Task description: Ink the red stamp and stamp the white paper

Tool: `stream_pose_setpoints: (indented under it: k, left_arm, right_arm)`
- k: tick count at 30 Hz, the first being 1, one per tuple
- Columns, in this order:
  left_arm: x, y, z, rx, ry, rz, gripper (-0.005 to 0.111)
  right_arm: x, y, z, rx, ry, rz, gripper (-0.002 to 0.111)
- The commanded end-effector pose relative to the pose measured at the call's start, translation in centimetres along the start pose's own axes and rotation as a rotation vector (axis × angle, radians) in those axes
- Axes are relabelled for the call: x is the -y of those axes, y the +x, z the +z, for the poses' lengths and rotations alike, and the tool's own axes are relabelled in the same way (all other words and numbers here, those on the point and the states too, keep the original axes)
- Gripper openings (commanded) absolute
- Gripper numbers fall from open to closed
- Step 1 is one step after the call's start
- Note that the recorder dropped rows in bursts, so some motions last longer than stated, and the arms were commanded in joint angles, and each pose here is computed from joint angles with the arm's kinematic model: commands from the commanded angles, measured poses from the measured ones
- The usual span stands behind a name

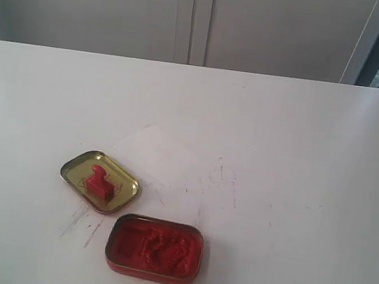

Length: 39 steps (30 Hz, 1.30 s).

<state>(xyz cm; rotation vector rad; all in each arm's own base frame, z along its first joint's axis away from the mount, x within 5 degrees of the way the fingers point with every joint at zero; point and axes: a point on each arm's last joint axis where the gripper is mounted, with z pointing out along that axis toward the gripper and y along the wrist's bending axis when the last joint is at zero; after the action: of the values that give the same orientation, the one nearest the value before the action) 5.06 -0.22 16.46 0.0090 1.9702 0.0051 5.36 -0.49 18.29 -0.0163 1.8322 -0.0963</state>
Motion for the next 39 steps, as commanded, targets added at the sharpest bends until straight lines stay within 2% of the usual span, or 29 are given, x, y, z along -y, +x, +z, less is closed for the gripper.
stream_pose_setpoints:
  k: [1,30,39]
  left_arm:
    - [0.05,0.11,0.04,0.004,0.008,-0.003,0.0]
    - [0.05,0.09,0.04,0.006,0.007,-0.003,0.0]
    - [-0.1,-0.85,-0.01,0.109,-0.009,-0.004,0.0]
  right_arm:
    - [0.0,0.03,-0.01,0.009,0.0,-0.01,0.0]
    - [0.0,0.03,-0.01,0.009,0.0,-0.01,0.0]
    - [0.0,0.03,-0.01,0.009,0.0,-0.01,0.0]
